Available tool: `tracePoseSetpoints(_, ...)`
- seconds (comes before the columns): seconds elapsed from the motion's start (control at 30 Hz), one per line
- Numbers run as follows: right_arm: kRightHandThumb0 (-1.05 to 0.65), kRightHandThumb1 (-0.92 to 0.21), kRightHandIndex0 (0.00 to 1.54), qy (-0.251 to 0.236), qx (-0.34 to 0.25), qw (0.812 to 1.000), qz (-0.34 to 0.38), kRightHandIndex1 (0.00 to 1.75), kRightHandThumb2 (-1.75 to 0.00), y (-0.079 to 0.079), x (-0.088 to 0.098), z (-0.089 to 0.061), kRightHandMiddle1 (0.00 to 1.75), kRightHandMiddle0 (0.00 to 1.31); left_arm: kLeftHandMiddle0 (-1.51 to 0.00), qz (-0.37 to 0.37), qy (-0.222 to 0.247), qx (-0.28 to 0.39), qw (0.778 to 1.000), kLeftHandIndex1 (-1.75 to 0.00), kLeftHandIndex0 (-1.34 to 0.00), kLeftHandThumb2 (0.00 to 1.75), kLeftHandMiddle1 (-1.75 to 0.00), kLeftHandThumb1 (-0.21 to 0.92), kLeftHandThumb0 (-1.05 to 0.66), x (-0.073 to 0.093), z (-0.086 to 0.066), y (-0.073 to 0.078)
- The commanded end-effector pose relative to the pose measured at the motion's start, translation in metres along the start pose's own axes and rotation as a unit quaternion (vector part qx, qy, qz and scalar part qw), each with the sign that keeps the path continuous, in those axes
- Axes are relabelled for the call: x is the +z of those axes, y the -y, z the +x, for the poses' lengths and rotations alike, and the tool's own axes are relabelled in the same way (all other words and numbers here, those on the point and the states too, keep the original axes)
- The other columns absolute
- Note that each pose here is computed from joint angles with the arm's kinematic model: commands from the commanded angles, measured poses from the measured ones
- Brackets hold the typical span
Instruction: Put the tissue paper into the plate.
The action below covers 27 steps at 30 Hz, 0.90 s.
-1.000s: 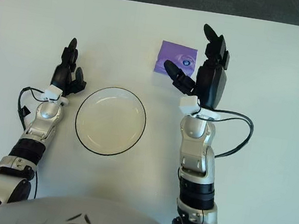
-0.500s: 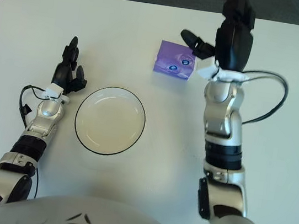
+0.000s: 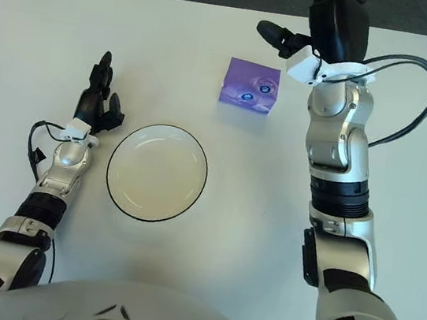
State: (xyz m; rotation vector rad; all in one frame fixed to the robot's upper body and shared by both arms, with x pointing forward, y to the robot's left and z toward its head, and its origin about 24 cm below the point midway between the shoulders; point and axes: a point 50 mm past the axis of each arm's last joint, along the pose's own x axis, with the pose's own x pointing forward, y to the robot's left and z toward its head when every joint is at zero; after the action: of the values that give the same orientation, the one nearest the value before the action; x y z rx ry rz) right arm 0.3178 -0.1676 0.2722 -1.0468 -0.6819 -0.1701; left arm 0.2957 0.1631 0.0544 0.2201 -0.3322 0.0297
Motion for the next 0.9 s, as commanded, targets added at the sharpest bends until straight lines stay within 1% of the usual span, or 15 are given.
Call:
tracePoseSetpoints(0.0, -0.77, -0.92, 0.13, 0.024, 0.031, 0.998, -0.038, 0.15, -0.56, 0.007, 0.004, 0.009, 0.59, 0.0, -0.12, -0.004, -0.119, -0.017, 0.993, -0.21, 0.0, 0.91, 0.0, 0.92, -0.81, -0.047, -0.052, 0.014)
tracePoseSetpoints(0.07, -0.79, -0.92, 0.13, 0.032, 0.058, 0.996, -0.057, 0.15, -0.58, 0.004, 0.003, 0.013, 0.57, 0.0, -0.12, -0.005, -0.119, -0.018, 0.993, -0.21, 0.0, 0.9, 0.0, 0.92, -0.8, -0.047, -0.052, 0.013)
tracePoseSetpoints(0.13, -0.79, -0.92, 0.13, 0.036, 0.072, 0.995, -0.066, 0.15, -0.58, 0.001, 0.002, 0.016, 0.56, 0.0, -0.12, -0.006, -0.12, -0.018, 0.993, -0.21, 0.0, 0.9, 0.0, 0.92, -0.8, -0.047, -0.052, 0.013)
tracePoseSetpoints(0.2, -0.81, -0.92, 0.13, 0.033, 0.102, 0.991, -0.077, 0.15, -0.58, -0.018, -0.007, 0.026, 0.54, 0.0, -0.12, -0.008, -0.119, -0.018, 0.993, -0.21, 0.0, 0.9, 0.0, 0.92, -0.8, -0.048, -0.052, 0.013)
tracePoseSetpoints(0.27, -0.82, -0.92, 0.13, 0.033, 0.116, 0.989, -0.083, 0.15, -0.58, -0.027, -0.013, 0.031, 0.51, 0.0, -0.12, -0.009, -0.119, -0.019, 0.993, -0.2, 0.0, 0.9, 0.0, 0.92, -0.79, -0.048, -0.052, 0.013)
tracePoseSetpoints(0.43, -0.88, -0.92, 0.12, 0.054, 0.14, 0.984, -0.097, 0.14, -0.58, -0.035, -0.017, 0.045, 0.43, 0.0, -0.12, -0.012, -0.118, -0.022, 0.993, -0.2, 0.0, 0.9, 0.0, 0.92, -0.79, -0.048, -0.051, 0.014)
tracePoseSetpoints(0.53, -0.92, -0.92, 0.12, 0.063, 0.148, 0.982, -0.095, 0.13, -0.59, -0.04, -0.017, 0.049, 0.4, 0.0, -0.12, -0.014, -0.118, -0.024, 0.993, -0.2, 0.0, 0.9, 0.0, 0.92, -0.8, -0.048, -0.051, 0.015)
tracePoseSetpoints(0.57, -0.92, -0.92, 0.12, 0.065, 0.154, 0.981, -0.096, 0.13, -0.59, -0.045, -0.017, 0.051, 0.4, 0.0, -0.12, -0.014, -0.117, -0.024, 0.993, -0.2, 0.0, 0.9, 0.0, 0.92, -0.8, -0.048, -0.051, 0.015)
tracePoseSetpoints(0.67, -0.95, -0.92, 0.11, 0.07, 0.167, 0.978, -0.099, 0.12, -0.59, -0.054, -0.017, 0.053, 0.38, 0.0, -0.12, -0.013, -0.117, -0.025, 0.993, -0.2, 0.0, 0.9, 0.0, 0.92, -0.8, -0.047, -0.052, 0.016)
tracePoseSetpoints(0.73, -0.95, -0.92, 0.1, 0.074, 0.175, 0.977, -0.098, 0.12, -0.59, -0.061, -0.017, 0.051, 0.37, 0.0, -0.12, -0.013, -0.116, -0.024, 0.993, -0.2, 0.0, 0.9, 0.0, 0.92, -0.81, -0.047, -0.052, 0.017)
tracePoseSetpoints(0.8, -0.94, -0.92, 0.1, 0.077, 0.18, 0.976, -0.096, 0.11, -0.59, -0.068, -0.017, 0.05, 0.36, 0.0, -0.12, -0.012, -0.117, -0.023, 0.993, -0.2, 0.0, 0.91, 0.0, 0.92, -0.82, -0.047, -0.052, 0.017)
tracePoseSetpoints(0.87, -0.93, -0.92, 0.09, 0.081, 0.19, 0.974, -0.092, 0.11, -0.59, -0.078, -0.017, 0.045, 0.35, 0.0, -0.12, -0.011, -0.118, -0.022, 0.993, -0.21, 0.0, 0.9, 0.0, 0.92, -0.82, -0.048, -0.053, 0.017)
